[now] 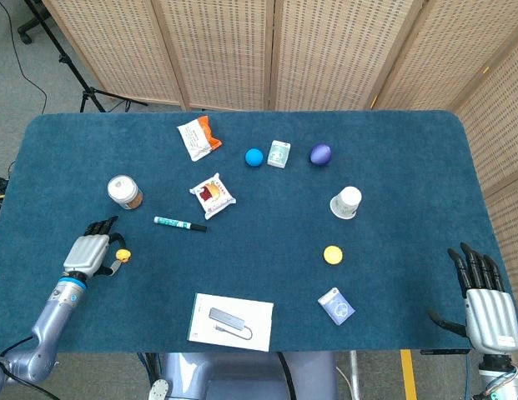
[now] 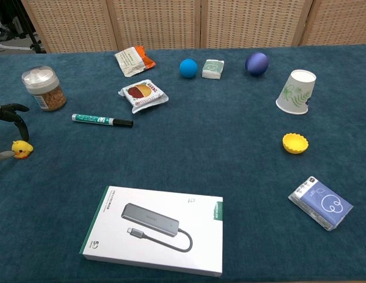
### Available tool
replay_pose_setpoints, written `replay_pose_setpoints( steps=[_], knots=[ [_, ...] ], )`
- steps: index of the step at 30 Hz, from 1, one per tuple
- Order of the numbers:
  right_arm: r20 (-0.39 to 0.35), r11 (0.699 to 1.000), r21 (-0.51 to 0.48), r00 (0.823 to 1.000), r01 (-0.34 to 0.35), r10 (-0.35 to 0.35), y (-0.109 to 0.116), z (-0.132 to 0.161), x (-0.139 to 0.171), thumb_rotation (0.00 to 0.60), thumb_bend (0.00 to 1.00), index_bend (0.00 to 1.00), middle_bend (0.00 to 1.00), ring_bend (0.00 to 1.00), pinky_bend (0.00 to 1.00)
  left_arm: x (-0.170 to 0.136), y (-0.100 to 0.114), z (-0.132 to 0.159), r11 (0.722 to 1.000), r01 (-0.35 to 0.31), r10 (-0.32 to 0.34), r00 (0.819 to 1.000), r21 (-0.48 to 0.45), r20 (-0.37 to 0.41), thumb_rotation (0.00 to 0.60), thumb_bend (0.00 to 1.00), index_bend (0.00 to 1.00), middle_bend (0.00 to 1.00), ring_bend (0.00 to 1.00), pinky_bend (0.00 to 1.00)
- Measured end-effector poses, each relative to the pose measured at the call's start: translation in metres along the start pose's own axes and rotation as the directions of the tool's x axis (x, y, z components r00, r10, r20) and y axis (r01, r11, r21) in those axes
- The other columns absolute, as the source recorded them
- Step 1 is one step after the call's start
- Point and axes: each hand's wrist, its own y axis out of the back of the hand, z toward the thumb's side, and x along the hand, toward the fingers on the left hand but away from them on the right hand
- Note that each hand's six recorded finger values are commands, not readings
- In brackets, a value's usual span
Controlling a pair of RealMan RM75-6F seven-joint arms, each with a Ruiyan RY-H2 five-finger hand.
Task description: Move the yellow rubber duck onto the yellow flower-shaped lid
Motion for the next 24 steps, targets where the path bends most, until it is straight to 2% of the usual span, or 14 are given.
replay_pose_setpoints(
  steps=[4,10,16,19,22,24],
  knots=[
    [0.001,1.0,-0.001,1.0,0.002,-0.002,0.001,0.0,0.0,0.6,0.0,0.0,0.0,0.0,0.0,0.0,0.0,0.001,1.0,-0.002,0.002,1.0,0.001,-0.004,0.6,0.39,0.55,0.0,0.0,0.0],
    [0.001,1.0,-0.003,1.0,0.001,-0.001,0.001,0.0,0.0,0.6,0.0,0.0,0.0,0.0,0.0,-0.004,0.006,0.003,1.0,-0.017,0.017,1.0,-0.01,0.002,0.6,0.39,0.55,0.0,0.0,0.0],
    [0.003,1.0,-0.001,1.0,-0.002,0.002,0.0,-0.001,-0.001,0.6,0.0,0.0,0.0,0.0,0.0,-0.012,0.021,0.032,0.998,-0.041,0.044,0.995,-0.037,0.088,0.6,0.38,0.55,0.0,0.0,0.0],
    [0.004,1.0,-0.005,1.0,-0.001,0.001,0.0,-0.001,-0.001,0.6,0.0,0.0,0.0,0.0,0.0,-0.014,0.03,0.059,0.998,-0.056,0.06,0.985,-0.03,0.16,0.6,0.38,0.56,0.0,0.0,0.0],
    [0.006,1.0,-0.009,1.0,0.004,-0.004,0.001,-0.002,-0.002,0.6,0.0,0.0,0.0,0.0,0.0,-0.011,0.035,0.096,0.997,-0.076,0.071,0.962,0.007,0.264,0.6,0.38,0.57,0.0,0.0,0.0],
    [0.008,1.0,-0.012,1.0,0.008,-0.008,0.002,-0.003,-0.002,0.6,0.0,0.0,0.0,0.0,0.0,-0.008,0.034,0.126,0.996,-0.081,0.067,0.938,0.026,0.34,0.6,0.38,0.58,0.0,0.0,0.0]
  ],
)
